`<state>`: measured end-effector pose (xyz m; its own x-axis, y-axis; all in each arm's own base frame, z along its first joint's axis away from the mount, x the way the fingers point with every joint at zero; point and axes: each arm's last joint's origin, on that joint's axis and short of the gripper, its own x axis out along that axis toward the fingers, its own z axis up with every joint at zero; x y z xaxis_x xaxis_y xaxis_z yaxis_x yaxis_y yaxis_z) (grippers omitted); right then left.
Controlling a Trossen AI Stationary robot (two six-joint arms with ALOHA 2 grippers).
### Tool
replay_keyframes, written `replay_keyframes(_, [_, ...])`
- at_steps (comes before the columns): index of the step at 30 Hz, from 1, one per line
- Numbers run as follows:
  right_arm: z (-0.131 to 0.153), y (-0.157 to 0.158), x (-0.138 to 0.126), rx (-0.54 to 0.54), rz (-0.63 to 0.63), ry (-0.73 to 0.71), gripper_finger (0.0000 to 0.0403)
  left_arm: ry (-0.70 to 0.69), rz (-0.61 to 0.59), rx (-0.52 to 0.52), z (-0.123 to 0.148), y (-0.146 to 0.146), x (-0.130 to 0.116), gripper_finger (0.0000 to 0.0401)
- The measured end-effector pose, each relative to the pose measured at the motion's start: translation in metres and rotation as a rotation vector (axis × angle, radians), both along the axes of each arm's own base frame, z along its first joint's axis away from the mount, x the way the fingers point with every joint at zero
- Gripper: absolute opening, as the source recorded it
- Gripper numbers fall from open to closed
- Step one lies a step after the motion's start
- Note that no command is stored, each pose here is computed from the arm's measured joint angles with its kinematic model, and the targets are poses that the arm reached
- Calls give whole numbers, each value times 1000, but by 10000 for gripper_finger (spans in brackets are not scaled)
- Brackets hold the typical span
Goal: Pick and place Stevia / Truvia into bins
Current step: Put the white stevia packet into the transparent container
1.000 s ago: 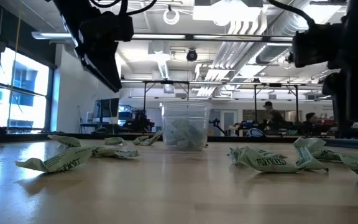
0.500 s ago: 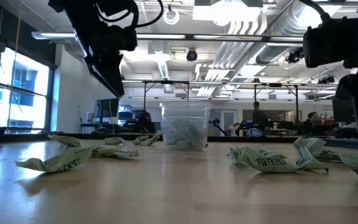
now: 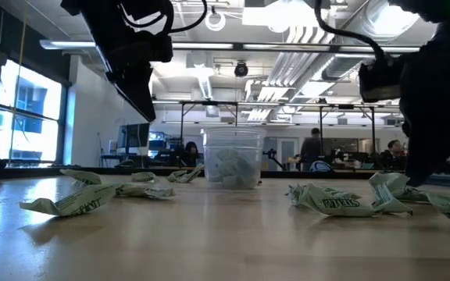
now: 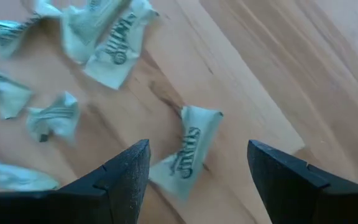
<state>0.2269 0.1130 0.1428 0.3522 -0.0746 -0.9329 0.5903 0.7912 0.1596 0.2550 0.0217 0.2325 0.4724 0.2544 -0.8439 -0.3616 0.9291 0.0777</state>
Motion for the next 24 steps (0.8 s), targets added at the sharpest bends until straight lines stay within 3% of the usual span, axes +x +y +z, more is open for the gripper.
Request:
replay_keyframes(9, [-21,-6,7,-17,-27,98,240,4,-12,7,0,0,0,184])
replay_keyframes(13, [-20,-18,11,-19,-74,98,169,6,-12,7,0,0,0,184])
replay_keyframes(18, [-14,-43,19,-36,-110,68,30,27,-9,4,-1,0,-2,184])
replay_keyframes(20, [-8,-54,21,-39,-102,39,13,50,6,-6,-3,0,-4,184])
replay_keyframes(24, [20,-73,28,-9,-67,-119,19,124,76,-59,-6,-1,-13,184])
